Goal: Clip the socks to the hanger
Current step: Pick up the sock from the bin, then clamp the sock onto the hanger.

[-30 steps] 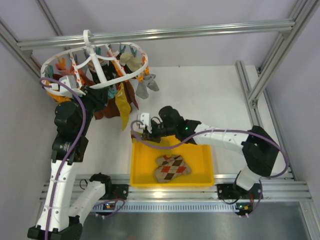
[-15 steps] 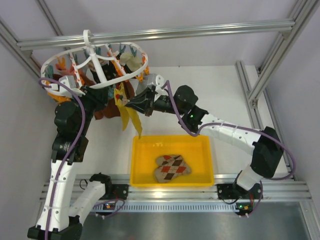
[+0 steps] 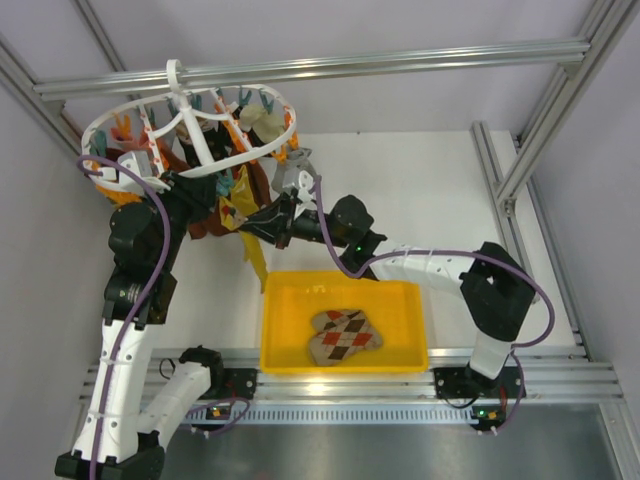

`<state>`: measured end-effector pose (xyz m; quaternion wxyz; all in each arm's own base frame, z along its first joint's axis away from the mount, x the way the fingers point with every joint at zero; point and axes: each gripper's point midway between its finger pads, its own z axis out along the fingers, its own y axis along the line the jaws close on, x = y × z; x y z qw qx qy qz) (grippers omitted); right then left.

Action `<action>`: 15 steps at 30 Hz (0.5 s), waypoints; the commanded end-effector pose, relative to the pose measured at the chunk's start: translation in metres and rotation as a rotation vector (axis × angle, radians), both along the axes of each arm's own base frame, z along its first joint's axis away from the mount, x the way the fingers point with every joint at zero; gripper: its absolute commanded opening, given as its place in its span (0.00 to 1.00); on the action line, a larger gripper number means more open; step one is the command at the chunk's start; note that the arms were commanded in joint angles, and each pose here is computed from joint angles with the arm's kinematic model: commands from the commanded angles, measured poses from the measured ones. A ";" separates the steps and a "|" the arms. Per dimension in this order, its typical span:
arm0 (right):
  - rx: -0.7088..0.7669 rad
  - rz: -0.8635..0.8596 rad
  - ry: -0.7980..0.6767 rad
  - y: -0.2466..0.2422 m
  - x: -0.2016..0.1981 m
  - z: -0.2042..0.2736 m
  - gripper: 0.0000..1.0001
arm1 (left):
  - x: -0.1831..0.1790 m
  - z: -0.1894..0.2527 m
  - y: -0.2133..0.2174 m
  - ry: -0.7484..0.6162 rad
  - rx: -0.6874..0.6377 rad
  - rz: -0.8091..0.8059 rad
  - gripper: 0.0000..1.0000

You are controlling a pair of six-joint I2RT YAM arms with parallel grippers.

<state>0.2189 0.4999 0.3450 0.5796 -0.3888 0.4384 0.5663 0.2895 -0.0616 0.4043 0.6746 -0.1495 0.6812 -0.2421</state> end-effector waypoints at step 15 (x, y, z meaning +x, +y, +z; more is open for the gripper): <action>0.109 -0.132 -0.074 -0.003 0.019 0.001 0.00 | 0.003 0.032 0.010 -0.100 -0.036 0.055 0.00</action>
